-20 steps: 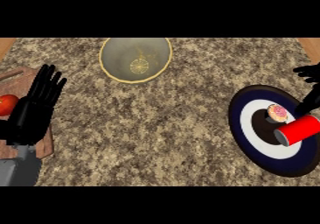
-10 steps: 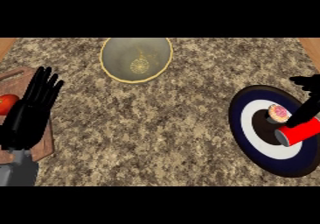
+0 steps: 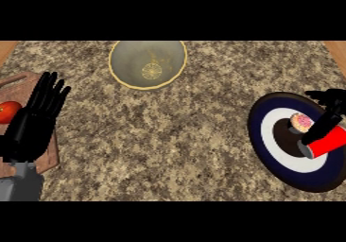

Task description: Pick the cupcake from the plate and place it in the bowl

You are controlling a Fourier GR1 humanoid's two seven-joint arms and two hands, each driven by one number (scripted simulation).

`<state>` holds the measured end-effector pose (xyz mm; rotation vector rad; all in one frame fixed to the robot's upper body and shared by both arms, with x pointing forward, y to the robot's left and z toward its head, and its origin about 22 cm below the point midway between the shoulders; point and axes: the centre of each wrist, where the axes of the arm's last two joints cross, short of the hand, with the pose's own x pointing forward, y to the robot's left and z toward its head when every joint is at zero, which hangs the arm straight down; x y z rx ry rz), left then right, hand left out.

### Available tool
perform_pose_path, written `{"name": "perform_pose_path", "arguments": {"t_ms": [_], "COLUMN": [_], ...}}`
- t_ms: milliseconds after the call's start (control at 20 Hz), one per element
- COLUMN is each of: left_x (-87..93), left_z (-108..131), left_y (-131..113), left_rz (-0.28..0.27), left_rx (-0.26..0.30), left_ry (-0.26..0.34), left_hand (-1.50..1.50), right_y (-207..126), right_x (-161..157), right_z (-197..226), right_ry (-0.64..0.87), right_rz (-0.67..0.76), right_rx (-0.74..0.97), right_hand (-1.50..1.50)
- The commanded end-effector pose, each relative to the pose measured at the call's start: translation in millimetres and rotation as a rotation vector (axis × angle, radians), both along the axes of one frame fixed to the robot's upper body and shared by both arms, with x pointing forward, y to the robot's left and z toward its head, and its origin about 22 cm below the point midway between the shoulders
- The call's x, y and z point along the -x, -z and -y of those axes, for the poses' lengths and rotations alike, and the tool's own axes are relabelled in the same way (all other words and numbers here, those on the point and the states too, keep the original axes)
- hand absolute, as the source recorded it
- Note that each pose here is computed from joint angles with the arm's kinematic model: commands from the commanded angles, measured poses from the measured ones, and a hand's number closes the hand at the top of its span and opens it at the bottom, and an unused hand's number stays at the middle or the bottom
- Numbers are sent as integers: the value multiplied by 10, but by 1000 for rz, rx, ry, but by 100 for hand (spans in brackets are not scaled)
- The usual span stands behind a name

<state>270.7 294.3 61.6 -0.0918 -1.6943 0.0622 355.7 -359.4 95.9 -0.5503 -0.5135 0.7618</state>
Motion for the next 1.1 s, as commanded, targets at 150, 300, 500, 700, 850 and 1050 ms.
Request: {"name": "perform_pose_path", "arguments": {"t_ms": [150, 300, 500, 700, 850, 1050], "left_x": [25, 36, -145, 14, 75, -128], "left_z": [-60, -105, 154, -69, -42, -50], "left_y": [-45, -73, -76, -30, 112, -86], "left_rz": [1, 23, -4, -10, -2, -16], "left_rx": [-5, -11, 2, -12, -5, -3], "left_ry": [-4, 3, 1, 0, -1, 13], "left_hand": [0, 0, 0, 0, 0, 0], "right_y": [335, 474, 92, 242, 241, 194], "right_x": [-48, -14, -161, -218, -222, -347], "right_z": [128, 119, 158, 16, 3, -1383], "right_ry": [7, -5, -149, -192, -217, -513], "right_rz": [-48, -53, -60, -55, -39, 115], "right_rx": [-10, 4, 61, 97, 119, 76], "right_hand": [-150, -150, 150, 150, 150, 150]}}
